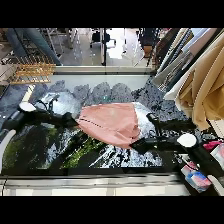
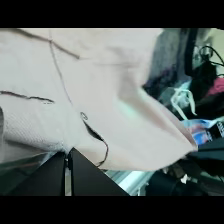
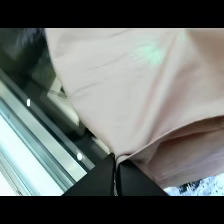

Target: Fold the clothes and pants, and hang the long-sleeved shirts on hangers.

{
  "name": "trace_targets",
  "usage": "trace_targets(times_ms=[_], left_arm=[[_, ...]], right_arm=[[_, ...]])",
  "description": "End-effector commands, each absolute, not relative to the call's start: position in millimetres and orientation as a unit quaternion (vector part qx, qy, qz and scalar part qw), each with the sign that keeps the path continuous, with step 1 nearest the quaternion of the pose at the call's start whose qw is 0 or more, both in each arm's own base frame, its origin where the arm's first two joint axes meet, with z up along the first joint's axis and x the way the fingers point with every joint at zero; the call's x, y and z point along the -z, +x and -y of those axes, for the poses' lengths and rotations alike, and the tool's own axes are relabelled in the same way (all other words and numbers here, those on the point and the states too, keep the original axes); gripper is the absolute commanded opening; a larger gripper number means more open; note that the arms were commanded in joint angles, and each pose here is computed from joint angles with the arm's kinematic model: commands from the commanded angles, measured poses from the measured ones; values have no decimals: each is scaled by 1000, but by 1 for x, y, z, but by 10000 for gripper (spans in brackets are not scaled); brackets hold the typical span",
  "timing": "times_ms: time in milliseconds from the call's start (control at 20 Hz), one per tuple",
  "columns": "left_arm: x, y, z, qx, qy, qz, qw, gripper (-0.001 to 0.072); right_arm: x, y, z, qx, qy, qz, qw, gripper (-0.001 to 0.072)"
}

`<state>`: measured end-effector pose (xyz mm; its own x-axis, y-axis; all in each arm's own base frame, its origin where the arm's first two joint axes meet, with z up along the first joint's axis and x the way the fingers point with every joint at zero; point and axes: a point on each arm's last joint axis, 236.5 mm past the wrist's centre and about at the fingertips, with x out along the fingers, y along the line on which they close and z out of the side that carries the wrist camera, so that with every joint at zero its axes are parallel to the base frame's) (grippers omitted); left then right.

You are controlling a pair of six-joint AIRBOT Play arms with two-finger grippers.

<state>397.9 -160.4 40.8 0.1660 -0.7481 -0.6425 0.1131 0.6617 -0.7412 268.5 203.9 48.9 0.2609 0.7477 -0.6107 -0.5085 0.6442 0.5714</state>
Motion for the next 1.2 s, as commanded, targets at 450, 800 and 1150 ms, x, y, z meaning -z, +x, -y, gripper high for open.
trace_targets(times_ms=[450,800,1150], left_arm=[[-80,452,178,333,-168,-510,775,103],[5,439,143,333,-118,-595,721,421],[23,448,170,388,-159,-570,707,482]], right_arm=[[-133,378,-166,-230,238,-367,869,13],[-13,417,-168,-167,289,-473,816,13],[-5,415,-165,-171,262,-478,821,14]])
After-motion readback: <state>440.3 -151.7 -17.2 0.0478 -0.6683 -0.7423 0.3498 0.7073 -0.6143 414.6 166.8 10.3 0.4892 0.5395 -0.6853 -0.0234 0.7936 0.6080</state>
